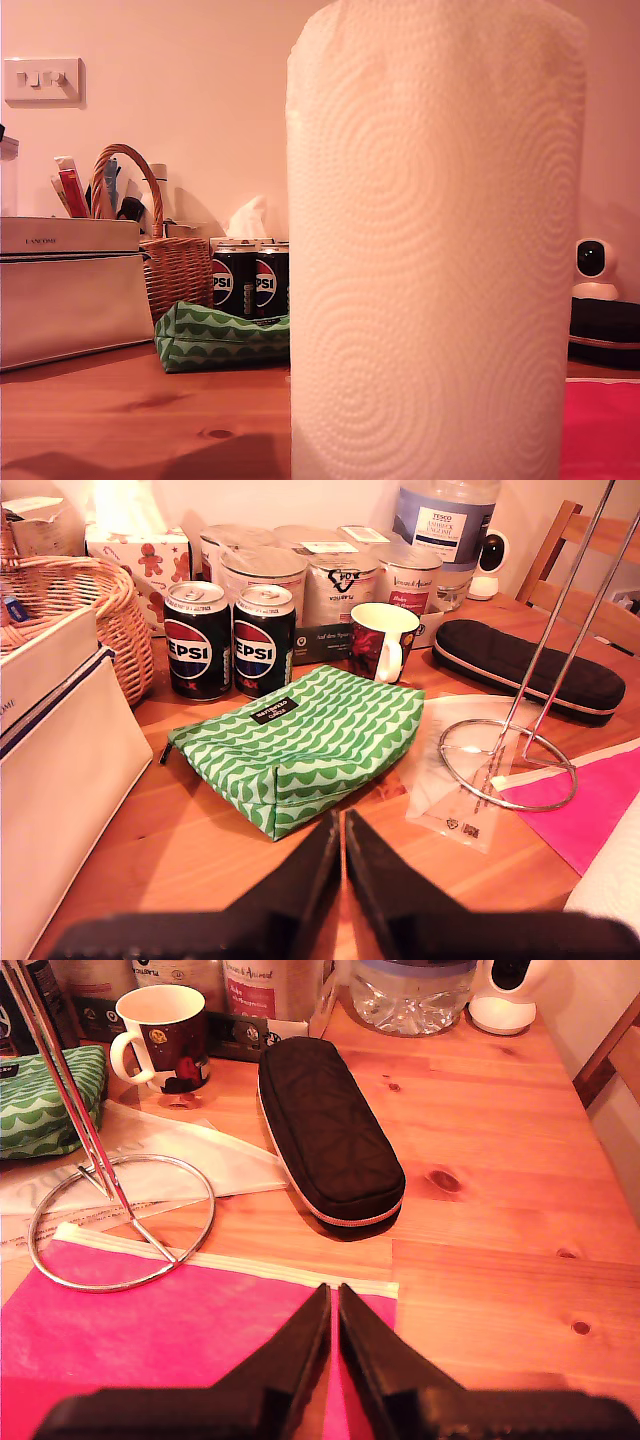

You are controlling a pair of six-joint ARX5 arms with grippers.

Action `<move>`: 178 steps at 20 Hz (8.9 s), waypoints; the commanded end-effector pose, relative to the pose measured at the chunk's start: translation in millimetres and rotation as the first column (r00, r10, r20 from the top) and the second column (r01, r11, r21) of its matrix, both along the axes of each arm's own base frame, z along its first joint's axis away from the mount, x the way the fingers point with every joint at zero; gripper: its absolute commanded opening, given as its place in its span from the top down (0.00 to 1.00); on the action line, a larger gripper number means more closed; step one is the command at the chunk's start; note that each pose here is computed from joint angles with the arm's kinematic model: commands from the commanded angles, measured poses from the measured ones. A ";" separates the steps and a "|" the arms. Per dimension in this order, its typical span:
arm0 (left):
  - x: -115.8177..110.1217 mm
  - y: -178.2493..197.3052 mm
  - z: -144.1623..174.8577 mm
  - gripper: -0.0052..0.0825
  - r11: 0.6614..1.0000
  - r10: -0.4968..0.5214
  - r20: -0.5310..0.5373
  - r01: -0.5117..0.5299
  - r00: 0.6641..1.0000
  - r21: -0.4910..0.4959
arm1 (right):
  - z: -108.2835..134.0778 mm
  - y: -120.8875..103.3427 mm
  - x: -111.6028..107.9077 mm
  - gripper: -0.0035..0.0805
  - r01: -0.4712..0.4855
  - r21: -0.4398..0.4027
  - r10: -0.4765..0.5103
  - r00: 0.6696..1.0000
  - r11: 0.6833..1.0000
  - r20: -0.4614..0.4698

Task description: Insert the paper towel roll into the metallic stand.

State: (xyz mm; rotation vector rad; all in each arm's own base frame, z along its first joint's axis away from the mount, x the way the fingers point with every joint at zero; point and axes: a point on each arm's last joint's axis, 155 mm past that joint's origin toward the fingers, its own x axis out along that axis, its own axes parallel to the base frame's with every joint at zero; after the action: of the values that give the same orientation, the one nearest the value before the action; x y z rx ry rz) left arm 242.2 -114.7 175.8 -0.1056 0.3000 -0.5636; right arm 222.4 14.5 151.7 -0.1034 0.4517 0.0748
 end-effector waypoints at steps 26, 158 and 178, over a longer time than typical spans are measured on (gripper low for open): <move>-65.8 -78.2 73.0 0.97 0.847 -0.528 0.139 0.508 0.838 0.155 | 30.9 53.0 5.4 0.97 -0.252 0.145 0.233 0.963 0.957 0.138; -33.3 -163.4 79.1 0.97 0.397 -0.737 -0.160 0.612 0.657 0.684 | -131.1 175.3 173.6 0.72 -0.622 0.123 0.620 0.782 0.773 0.063; -24.4 -156.4 79.1 0.97 0.417 -0.715 -0.160 0.599 0.680 0.683 | -136.2 187.3 164.6 0.97 -0.655 0.107 0.655 0.755 0.748 0.042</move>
State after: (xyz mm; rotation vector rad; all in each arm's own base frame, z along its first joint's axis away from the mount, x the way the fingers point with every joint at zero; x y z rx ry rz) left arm 214.4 -269.7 245.1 0.8717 0.4117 -1.2358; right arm 387.6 194.2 7.3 -0.1416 0.4113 0.7847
